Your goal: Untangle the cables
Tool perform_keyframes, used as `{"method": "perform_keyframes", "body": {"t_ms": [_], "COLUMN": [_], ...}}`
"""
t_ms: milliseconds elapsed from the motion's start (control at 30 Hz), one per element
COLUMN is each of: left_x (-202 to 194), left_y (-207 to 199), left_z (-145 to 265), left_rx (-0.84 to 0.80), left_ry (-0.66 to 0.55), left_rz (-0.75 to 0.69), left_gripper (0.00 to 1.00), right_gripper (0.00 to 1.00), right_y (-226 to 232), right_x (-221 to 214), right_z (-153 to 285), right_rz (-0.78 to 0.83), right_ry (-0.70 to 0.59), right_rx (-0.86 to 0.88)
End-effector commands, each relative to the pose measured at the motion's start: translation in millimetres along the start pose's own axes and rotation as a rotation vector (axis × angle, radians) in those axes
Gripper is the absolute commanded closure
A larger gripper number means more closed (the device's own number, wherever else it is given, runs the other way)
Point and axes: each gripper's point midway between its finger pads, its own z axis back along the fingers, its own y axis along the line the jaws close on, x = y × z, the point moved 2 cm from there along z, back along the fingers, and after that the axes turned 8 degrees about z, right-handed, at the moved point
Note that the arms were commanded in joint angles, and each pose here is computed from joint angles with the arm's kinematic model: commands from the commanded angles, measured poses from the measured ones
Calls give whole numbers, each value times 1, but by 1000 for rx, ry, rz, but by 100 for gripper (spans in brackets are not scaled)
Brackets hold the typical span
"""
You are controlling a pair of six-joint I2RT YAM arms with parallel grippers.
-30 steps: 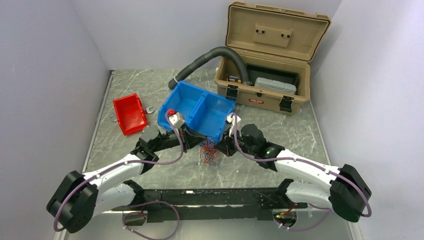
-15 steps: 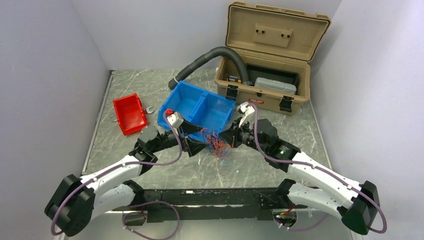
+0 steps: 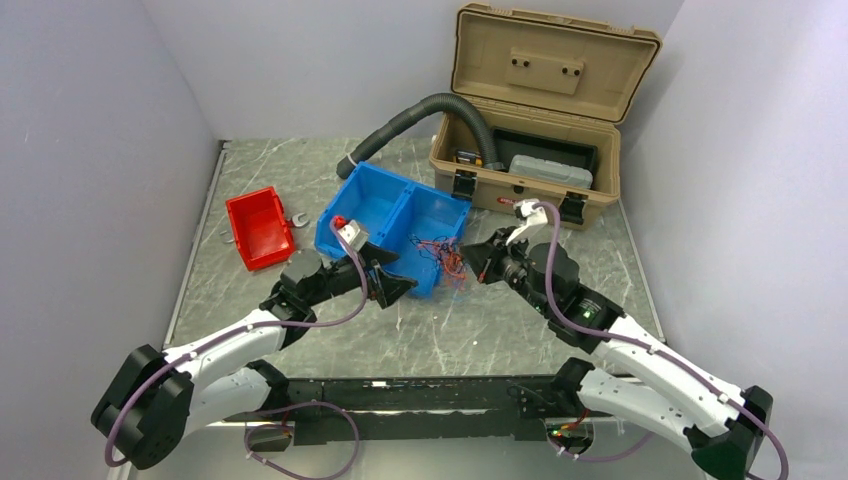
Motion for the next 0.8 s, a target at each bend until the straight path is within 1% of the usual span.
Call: {"method": "perform_keyframes", "body": {"t_ms": [0,100,200,333,433,500,533,567,600,633,667,700,767], "left_x": [16,11,9,8,9,9,9,10,10,10,10,11,11], "left_y": [-9,-24,-37,-35,-36,-37,-37,-38,-37,-35,-33,-32,-31], "left_z": [-5,-10,-12,-13,-12,-11,-11,-11,-12,-13,-14,-14,-14], "left_rx": [-36,-155,-260,-255,-254,-262,-263,-267,-261,-248,-238,-228,-212], "left_ry": [-33,1,21,28,23,22,23,21,23,24,24,24,25], "left_rz": [3,6,12,7,-4,-9,-10,-13,-9,-3,1,2,1], "left_gripper": [1,1,1,1,5,12,23,39,50,54,54,51,31], "right_gripper": [100,100,100,100,100,100,100,100,100,100,100,100,100], "right_y": [10,25,36,55,65,69,71,71,72,72,71,70,66], "right_x": [47,51,47,51,52,51,50,47,46,44,43,42,43], "right_z": [9,8,2,0,1,0,-1,-2,-2,-1,1,3,6], "right_rz": [-24,-9,0,-22,-49,-61,-67,-69,-71,-77,-83,-89,-106], "right_ry": [-164,-156,-114,-127,-133,-125,-116,-107,-101,-98,-103,-109,-122], "right_rx": [18,98,156,258,319,343,350,356,362,365,366,364,347]}}
